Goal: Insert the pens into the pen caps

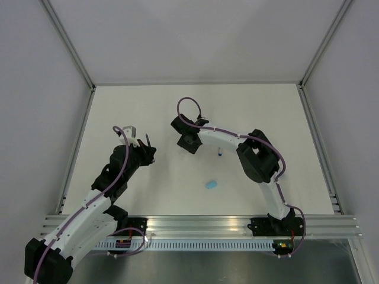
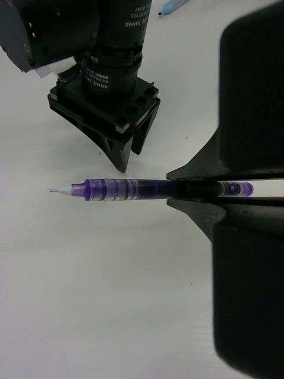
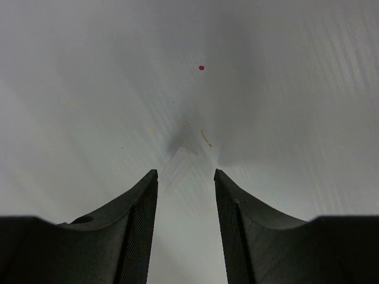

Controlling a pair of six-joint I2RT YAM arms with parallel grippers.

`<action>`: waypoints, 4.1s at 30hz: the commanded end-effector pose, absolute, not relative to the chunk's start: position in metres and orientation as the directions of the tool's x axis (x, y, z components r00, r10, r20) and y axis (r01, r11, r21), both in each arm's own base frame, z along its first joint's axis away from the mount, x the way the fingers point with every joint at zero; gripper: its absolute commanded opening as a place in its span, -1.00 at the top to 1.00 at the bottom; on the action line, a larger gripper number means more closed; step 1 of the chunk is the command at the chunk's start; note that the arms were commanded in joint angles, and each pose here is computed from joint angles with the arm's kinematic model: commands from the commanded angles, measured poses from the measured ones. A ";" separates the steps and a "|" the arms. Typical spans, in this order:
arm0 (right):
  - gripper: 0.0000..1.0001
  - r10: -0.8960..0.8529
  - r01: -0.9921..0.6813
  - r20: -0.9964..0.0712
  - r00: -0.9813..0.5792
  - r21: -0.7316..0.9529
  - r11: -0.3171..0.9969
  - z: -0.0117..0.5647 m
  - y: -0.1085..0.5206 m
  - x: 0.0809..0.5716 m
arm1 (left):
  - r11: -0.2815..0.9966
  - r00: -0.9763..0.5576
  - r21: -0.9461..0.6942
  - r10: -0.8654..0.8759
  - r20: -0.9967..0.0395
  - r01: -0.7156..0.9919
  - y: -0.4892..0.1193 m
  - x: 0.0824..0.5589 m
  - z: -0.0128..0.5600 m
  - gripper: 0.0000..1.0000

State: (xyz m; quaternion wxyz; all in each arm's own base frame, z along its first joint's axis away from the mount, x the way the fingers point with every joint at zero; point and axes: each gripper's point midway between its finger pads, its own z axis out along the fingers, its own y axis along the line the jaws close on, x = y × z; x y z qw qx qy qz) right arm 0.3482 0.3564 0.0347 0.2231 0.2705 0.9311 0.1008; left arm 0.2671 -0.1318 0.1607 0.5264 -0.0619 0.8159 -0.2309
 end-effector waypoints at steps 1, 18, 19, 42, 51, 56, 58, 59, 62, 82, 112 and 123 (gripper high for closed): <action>0.02 0.572 0.497 -0.346 -0.744 0.285 0.819 0.028 0.359 0.348 | 0.885 -0.408 -0.449 -0.366 -0.836 0.126 -0.128 0.269 0.166 0.95; 0.34 0.500 0.432 -0.265 -0.824 0.276 0.858 0.001 0.375 0.339 | 0.883 -0.402 -0.454 -0.374 -0.836 0.122 -0.126 0.268 0.168 0.95; 0.39 0.488 0.423 -0.264 -0.832 0.268 0.866 0.000 0.375 0.338 | 0.883 -0.402 -0.453 -0.373 -0.836 0.123 -0.126 0.268 0.168 0.95; 0.63 0.094 0.133 -0.313 -0.945 -0.105 0.986 -0.019 0.268 0.319 | 0.874 -0.384 -0.470 -0.395 -0.835 0.123 -0.124 0.264 0.173 0.95; 0.40 0.026 0.071 -0.297 -0.955 -0.142 0.987 -0.025 0.265 0.320 | 0.878 -0.380 -0.466 -0.396 -0.836 0.111 -0.122 0.265 0.172 0.95; 0.32 0.018 0.069 -0.300 -0.954 -0.160 0.985 -0.025 0.266 0.326 | 0.877 -0.381 -0.466 -0.395 -0.836 0.114 -0.122 0.264 0.171 0.95; 0.31 0.013 0.061 -0.302 -0.953 -0.153 0.986 -0.025 0.270 0.328 | 0.876 -0.380 -0.469 -0.397 -0.835 0.113 -0.122 0.265 0.172 0.95; 0.31 0.011 0.059 -0.298 -0.955 -0.154 0.986 -0.027 0.270 0.328 | 0.876 -0.379 -0.468 -0.397 -0.836 0.115 -0.122 0.265 0.172 0.95; 0.31 -0.012 0.026 -0.283 -0.959 -0.129 0.991 -0.030 0.278 0.329 | 0.877 -0.382 -0.467 -0.395 -0.836 0.115 -0.123 0.264 0.171 0.95; 1.00 -0.079 -0.044 -0.302 -0.950 -0.122 0.992 -0.025 0.271 0.325 | 0.817 -0.419 -0.499 -0.360 -0.833 0.289 -0.155 0.259 0.177 0.95; 0.99 0.357 -0.509 -0.771 -0.527 0.623 0.594 0.303 0.310 0.276 | 0.215 -0.470 -0.500 -0.177 -0.865 0.839 -0.265 0.172 0.220 0.95; 1.00 0.437 -0.573 -0.719 -0.540 0.695 0.435 0.329 0.328 0.253 | 0.196 -0.435 -0.470 -0.196 -0.879 0.861 -0.261 0.164 0.230 0.95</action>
